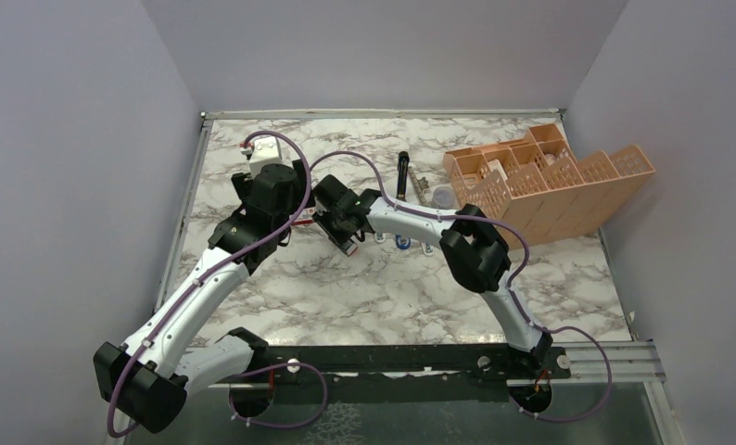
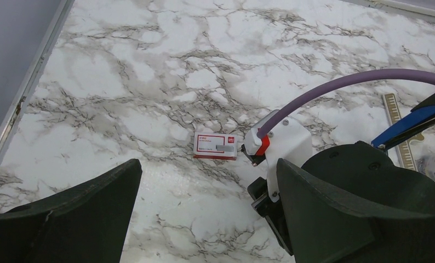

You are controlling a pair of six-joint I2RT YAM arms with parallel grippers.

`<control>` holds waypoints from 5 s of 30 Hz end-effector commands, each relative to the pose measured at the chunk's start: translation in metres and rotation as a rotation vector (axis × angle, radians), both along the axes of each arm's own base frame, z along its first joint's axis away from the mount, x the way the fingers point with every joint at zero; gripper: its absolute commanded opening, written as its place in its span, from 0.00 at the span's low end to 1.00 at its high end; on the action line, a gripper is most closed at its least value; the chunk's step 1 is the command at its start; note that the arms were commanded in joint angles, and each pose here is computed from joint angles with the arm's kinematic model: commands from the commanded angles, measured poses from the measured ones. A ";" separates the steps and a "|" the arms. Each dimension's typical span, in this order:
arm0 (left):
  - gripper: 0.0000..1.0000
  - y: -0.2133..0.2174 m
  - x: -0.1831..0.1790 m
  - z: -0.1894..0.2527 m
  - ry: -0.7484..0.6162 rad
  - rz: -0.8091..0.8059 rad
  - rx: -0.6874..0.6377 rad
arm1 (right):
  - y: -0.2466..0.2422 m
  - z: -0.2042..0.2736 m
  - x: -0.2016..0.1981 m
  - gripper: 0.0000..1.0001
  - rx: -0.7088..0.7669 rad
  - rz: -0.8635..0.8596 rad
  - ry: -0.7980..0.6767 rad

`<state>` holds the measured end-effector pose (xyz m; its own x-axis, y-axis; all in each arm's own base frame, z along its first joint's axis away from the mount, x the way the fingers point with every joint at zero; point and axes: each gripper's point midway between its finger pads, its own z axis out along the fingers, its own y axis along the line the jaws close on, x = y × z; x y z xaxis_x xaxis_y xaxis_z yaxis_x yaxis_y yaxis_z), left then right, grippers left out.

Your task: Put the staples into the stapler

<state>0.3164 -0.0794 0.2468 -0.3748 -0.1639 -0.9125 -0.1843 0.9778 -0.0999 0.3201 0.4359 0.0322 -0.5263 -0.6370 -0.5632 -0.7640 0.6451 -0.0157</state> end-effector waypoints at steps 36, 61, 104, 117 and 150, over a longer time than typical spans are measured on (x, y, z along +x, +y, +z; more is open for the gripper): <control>0.93 0.003 0.001 0.000 -0.007 0.013 0.003 | -0.082 -0.004 -0.095 0.22 -0.023 0.085 0.143; 0.93 -0.001 0.002 -0.001 0.002 -0.011 0.004 | -0.085 0.006 -0.065 0.49 0.020 -0.453 0.136; 0.93 -0.005 0.002 -0.004 0.011 -0.026 -0.005 | -0.135 -0.021 -0.122 0.36 -0.149 -0.470 0.296; 0.93 -0.005 0.002 -0.004 0.012 -0.025 -0.004 | -0.124 -0.016 -0.109 0.34 -0.116 -0.454 0.254; 0.93 -0.005 0.003 -0.006 0.016 -0.025 -0.001 | -0.134 0.035 -0.059 0.21 -0.015 -0.584 0.057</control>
